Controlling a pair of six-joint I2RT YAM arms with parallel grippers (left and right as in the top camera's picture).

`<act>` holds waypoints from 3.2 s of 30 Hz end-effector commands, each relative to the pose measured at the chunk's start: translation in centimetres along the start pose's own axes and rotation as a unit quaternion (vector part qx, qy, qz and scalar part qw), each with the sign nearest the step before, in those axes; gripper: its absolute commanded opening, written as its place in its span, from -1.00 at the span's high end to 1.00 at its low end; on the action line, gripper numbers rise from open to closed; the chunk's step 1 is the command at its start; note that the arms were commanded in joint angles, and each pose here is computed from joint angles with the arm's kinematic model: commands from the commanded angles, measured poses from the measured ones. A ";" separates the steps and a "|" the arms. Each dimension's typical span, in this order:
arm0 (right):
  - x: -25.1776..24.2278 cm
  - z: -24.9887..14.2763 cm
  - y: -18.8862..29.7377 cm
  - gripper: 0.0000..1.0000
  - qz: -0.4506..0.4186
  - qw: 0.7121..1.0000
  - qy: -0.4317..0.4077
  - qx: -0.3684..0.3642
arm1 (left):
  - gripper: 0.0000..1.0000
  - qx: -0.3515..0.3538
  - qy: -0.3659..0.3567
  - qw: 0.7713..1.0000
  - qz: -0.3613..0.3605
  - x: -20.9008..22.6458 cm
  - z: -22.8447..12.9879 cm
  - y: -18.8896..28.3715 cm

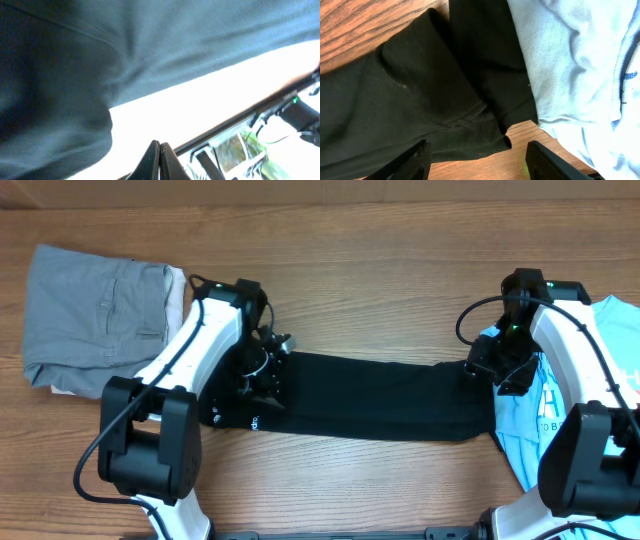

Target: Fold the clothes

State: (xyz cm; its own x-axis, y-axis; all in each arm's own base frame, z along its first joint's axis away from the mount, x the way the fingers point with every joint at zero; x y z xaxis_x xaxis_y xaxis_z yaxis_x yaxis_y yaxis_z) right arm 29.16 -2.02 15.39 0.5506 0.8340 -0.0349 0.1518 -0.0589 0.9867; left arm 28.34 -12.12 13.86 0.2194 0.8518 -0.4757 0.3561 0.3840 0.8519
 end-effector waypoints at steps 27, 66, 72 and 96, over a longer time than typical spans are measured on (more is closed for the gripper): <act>-4.3 1.6 0.9 -0.21 0.051 0.996 -0.074 0.010 | 0.92 0.019 -0.061 0.995 0.079 -3.4 -0.8 -1.9; -4.4 1.5 0.9 -0.21 0.051 0.996 -0.066 0.012 | 0.88 -0.066 0.011 0.963 0.260 3.4 1.2 4.2; -4.4 1.5 0.9 -0.21 0.051 0.996 -0.067 0.011 | 0.92 -0.076 0.053 0.966 0.242 7.7 1.3 2.8; -4.8 2.6 0.5 -0.83 0.066 0.995 -0.079 0.000 | 0.86 -0.154 0.214 0.950 0.168 16.3 -0.9 4.4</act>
State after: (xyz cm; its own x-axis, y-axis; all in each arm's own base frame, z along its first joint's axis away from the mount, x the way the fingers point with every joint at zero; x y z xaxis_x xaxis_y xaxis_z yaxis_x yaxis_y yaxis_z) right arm 28.96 -6.86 15.39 0.6693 0.7406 0.0589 0.0874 -0.1572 0.9837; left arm 32.52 4.87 9.78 -0.1753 0.9845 0.0088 0.0467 -0.0006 0.9989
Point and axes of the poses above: each gripper's point midway between its finger pads, its own y axis back along the fingers, its own x axis along the line the jaws close on, z = x × y, the point moved 7 cm from there along y, back along the fingers, and after that the axes turned 8 degrees about -y, right-handed, at the moved point
